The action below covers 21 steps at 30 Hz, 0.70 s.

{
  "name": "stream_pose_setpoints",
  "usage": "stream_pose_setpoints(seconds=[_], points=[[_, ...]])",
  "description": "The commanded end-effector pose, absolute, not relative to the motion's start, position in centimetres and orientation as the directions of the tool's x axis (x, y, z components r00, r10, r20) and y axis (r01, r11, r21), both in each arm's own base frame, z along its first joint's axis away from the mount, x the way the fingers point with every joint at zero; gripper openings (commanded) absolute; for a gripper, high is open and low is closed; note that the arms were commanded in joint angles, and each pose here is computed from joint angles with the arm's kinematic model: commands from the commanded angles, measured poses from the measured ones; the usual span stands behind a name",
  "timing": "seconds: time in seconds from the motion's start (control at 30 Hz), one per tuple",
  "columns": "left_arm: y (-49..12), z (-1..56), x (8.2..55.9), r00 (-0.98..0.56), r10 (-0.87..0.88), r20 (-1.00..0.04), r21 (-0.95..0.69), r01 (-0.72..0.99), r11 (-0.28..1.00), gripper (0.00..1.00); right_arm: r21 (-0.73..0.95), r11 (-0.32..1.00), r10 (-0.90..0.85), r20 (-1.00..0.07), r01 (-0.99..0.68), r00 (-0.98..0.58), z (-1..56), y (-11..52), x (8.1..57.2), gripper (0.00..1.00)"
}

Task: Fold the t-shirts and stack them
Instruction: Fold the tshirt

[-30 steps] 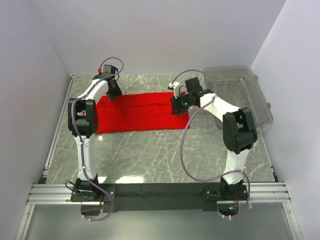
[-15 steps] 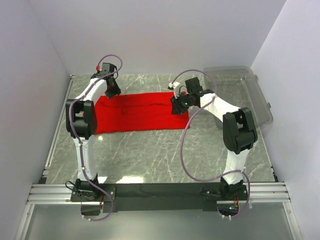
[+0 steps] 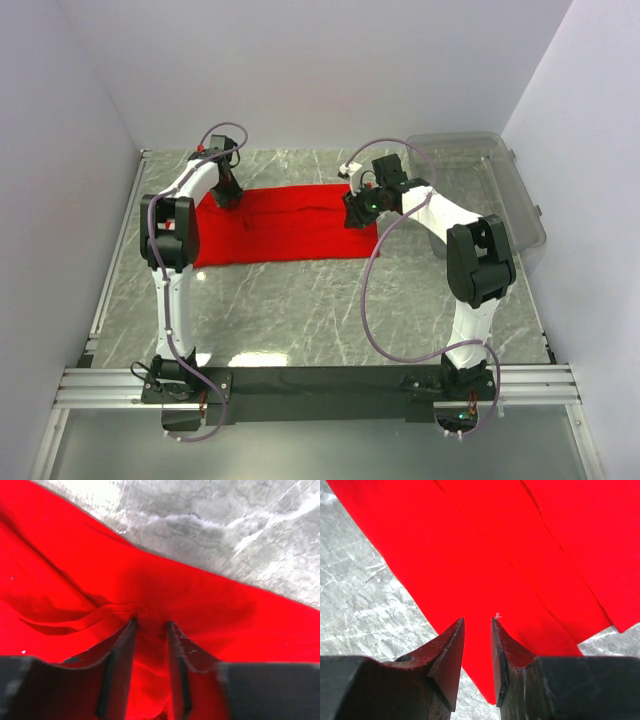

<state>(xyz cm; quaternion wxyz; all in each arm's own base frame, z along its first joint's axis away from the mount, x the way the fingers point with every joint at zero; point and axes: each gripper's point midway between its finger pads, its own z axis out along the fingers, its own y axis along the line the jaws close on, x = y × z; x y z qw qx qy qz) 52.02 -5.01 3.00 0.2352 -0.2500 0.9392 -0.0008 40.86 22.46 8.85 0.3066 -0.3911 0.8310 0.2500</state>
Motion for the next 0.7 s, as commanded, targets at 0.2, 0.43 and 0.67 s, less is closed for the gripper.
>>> stream_pose_setpoints(seconds=[0.2,0.43,0.67], points=[[-5.3,5.4,53.8,-0.732,-0.473,-0.490,-0.156,-0.460,0.874,0.12,0.135,0.568,-0.465,-0.761,-0.812,-0.452,12.0,22.3,41.6,0.35],[-5.5,8.0,54.7,-0.715,-0.447,-0.538,-0.186,-0.416,0.890,0.01,0.142,0.567,-0.467,-0.756,-0.811,-0.458,11.6,22.3,41.5,0.35],[-7.0,10.4,55.9,-0.696,-0.417,-0.585,-0.269,-0.318,0.909,0.01,0.146,0.566,-0.464,-0.757,-0.811,-0.460,11.6,22.3,41.5,0.35]])
